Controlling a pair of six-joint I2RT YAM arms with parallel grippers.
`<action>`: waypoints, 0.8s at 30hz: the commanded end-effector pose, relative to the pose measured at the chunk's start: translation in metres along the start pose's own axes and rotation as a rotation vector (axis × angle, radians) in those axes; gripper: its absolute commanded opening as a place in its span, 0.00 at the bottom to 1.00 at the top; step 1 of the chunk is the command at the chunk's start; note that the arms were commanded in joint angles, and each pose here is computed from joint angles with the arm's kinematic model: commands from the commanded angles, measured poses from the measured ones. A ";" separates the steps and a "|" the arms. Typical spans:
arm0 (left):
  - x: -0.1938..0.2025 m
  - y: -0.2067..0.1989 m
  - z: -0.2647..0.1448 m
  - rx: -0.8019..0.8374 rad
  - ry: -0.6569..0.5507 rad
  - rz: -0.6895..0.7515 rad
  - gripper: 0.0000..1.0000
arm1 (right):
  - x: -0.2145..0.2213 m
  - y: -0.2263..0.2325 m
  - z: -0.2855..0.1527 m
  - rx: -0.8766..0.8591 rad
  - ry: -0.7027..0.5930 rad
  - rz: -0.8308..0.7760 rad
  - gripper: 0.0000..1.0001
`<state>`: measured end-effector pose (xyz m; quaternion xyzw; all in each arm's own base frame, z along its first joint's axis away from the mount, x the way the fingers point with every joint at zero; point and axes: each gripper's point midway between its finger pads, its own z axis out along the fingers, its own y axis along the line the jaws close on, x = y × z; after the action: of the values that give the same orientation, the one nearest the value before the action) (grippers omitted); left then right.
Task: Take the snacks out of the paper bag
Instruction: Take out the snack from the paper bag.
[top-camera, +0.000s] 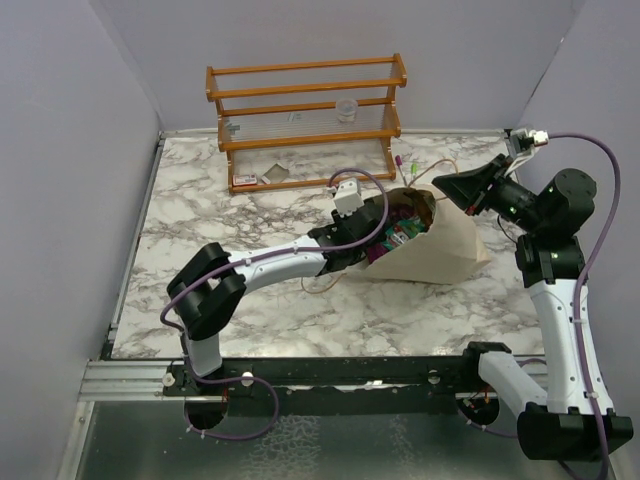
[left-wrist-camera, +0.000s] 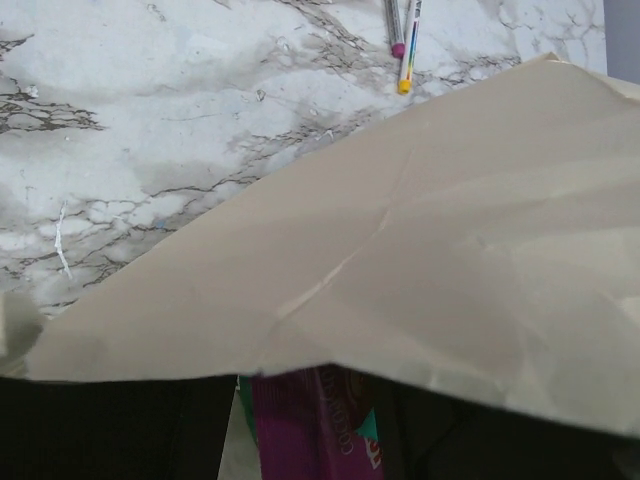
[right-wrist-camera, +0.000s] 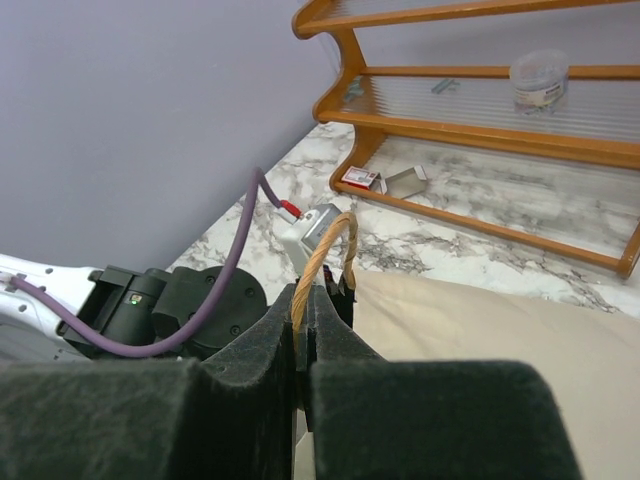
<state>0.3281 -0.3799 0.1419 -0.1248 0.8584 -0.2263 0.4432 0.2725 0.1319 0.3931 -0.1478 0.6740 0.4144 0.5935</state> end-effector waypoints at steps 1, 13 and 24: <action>-0.004 -0.007 0.008 -0.004 -0.029 0.017 0.49 | 0.000 0.000 -0.001 0.013 -0.009 -0.018 0.02; -0.037 -0.020 -0.019 0.075 -0.092 0.044 0.01 | 0.009 -0.011 -0.002 0.067 0.006 -0.010 0.02; -0.085 -0.065 -0.083 0.325 -0.133 0.055 0.00 | -0.040 -0.035 -0.021 0.358 -0.085 -0.075 0.02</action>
<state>0.3126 -0.3729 0.2081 -0.0596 0.8302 -0.2762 0.4806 0.2854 0.1113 0.3895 -0.0891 0.7071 0.3510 0.6073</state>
